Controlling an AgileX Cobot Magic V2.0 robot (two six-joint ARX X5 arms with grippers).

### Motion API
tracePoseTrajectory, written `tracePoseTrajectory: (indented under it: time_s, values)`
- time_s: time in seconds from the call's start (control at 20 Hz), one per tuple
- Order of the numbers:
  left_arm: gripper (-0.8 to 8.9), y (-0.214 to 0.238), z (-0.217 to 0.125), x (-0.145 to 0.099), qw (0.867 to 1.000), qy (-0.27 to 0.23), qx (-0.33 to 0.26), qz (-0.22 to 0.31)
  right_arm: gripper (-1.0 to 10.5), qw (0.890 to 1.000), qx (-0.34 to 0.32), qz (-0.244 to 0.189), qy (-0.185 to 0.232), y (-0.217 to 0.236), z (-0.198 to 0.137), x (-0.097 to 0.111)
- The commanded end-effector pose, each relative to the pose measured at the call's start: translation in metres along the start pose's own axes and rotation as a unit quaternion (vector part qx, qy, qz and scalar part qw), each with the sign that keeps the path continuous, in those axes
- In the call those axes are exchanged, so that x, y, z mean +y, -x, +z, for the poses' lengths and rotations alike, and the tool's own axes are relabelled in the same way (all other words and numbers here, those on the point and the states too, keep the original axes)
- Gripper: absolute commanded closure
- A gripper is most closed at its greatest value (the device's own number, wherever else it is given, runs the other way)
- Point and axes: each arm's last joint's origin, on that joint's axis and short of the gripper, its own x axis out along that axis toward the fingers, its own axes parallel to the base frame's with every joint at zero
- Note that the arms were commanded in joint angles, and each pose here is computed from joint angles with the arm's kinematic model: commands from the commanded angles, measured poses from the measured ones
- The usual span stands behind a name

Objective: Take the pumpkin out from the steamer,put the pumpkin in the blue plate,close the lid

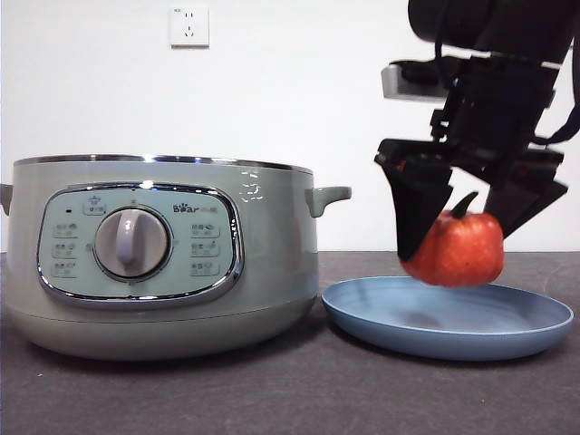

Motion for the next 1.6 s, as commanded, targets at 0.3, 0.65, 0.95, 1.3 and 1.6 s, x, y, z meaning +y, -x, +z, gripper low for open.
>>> tracePoseTrajectory:
  time_s: [0.3, 0.65, 0.95, 1.3, 1.6]
  values:
    - [8.22, 0.007, 0.006, 0.002, 0.999, 0.006, -0.035, -0.018, 9.3, 0.999, 0.051, 0.003, -0.012, -0.037, -0.006, -0.001]
    - [8.22, 0.007, 0.006, 0.001, 0.999, 0.006, -0.034, -0.022, 4.3, 0.998, 0.054, 0.000, -0.031, -0.039, -0.006, -0.002]
    - [8.22, -0.011, 0.010, -0.007, 0.998, 0.001, -0.017, -0.062, 4.4, 0.999, 0.038, 0.002, -0.034, -0.028, -0.004, -0.002]
    - [8.22, -0.061, 0.019, -0.027, 0.993, -0.008, 0.022, -0.117, 4.4, 0.995, -0.086, 0.009, -0.046, 0.047, 0.003, -0.011]
    - [8.22, -0.105, 0.016, -0.044, 0.984, -0.008, 0.078, -0.160, 4.4, 0.977, -0.201, -0.002, -0.074, 0.113, -0.007, -0.029]
